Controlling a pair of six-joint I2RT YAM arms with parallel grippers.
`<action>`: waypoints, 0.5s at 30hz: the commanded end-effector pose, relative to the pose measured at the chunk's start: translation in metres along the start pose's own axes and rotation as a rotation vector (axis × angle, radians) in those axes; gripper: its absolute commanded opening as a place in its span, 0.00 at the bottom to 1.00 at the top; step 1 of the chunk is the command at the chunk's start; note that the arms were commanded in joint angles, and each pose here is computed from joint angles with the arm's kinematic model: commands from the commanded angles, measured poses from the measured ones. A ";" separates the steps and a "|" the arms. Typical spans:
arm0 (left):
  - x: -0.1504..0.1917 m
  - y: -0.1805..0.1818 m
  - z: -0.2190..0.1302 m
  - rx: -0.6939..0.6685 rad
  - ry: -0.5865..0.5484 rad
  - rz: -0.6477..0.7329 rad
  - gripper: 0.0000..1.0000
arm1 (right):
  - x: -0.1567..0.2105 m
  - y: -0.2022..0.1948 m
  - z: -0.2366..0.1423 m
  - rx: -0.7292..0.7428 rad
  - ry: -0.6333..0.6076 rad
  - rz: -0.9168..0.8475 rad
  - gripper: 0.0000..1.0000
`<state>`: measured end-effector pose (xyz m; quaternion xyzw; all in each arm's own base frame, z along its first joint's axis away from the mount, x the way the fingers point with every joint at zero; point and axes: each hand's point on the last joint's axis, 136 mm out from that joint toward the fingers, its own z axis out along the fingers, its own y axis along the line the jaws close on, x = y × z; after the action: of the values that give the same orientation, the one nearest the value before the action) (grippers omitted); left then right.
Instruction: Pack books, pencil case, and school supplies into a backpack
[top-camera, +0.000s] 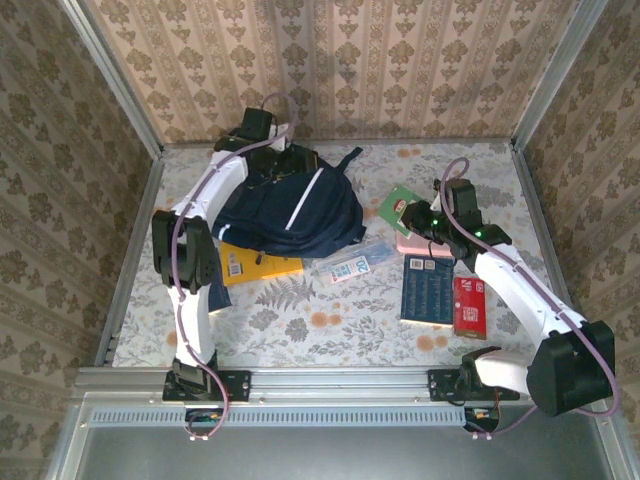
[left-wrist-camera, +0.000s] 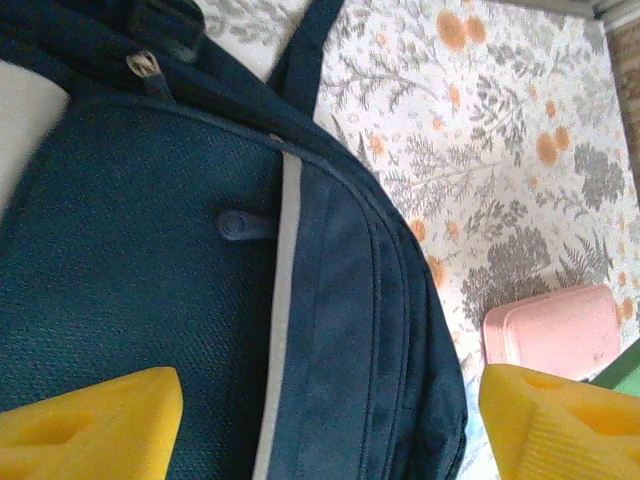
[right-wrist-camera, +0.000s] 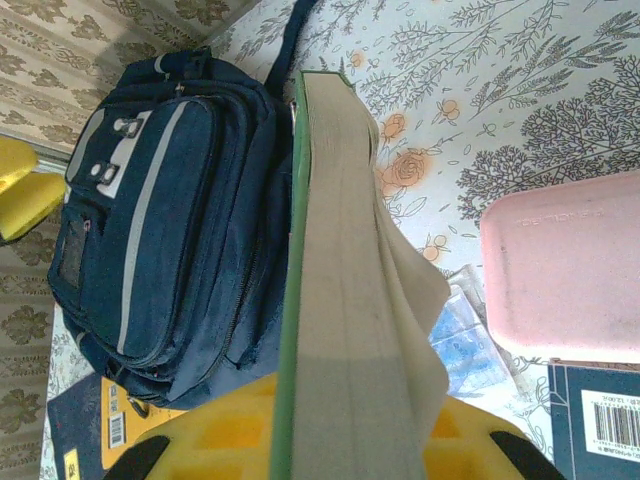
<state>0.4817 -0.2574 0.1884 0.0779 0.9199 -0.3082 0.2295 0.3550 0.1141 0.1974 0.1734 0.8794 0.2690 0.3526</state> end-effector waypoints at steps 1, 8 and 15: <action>0.004 -0.006 0.000 -0.002 0.031 0.033 0.78 | -0.018 0.017 -0.019 -0.035 -0.070 -0.030 0.00; 0.024 0.002 0.026 -0.053 0.121 0.092 0.78 | -0.019 0.019 -0.025 -0.044 -0.084 -0.036 0.00; 0.022 0.024 0.037 -0.063 0.136 0.089 0.77 | -0.016 0.022 -0.023 -0.065 -0.070 -0.026 0.00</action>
<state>0.4786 -0.2659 0.1409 0.1220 0.9396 -0.2614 0.1841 0.3495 0.1116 0.2113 0.1719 0.8720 0.2728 0.3684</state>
